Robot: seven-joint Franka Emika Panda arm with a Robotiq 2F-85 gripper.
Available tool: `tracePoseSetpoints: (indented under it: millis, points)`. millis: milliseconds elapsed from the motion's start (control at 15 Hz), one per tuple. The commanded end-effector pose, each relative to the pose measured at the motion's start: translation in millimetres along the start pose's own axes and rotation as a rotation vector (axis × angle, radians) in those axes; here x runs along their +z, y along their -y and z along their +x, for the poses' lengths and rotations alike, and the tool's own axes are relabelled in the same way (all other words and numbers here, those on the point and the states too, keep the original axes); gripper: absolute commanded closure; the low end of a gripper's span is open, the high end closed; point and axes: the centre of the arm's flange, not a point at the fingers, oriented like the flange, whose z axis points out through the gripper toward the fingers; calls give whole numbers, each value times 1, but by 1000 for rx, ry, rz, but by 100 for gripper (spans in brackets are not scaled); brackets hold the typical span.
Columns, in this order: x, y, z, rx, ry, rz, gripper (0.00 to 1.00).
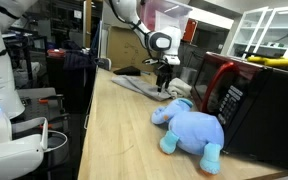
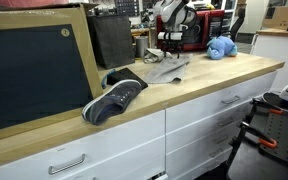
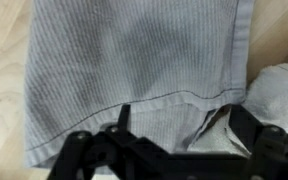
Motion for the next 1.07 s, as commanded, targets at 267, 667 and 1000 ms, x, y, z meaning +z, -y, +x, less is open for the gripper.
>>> tracePoseSetpoints:
  millis: [267,667,1000]
  points:
    - [-23,-3,23,234,172,-24,0]
    - [-17,-6,17,323,178,-1,0]
    - [-31,-19,37,427,174,-28,0]
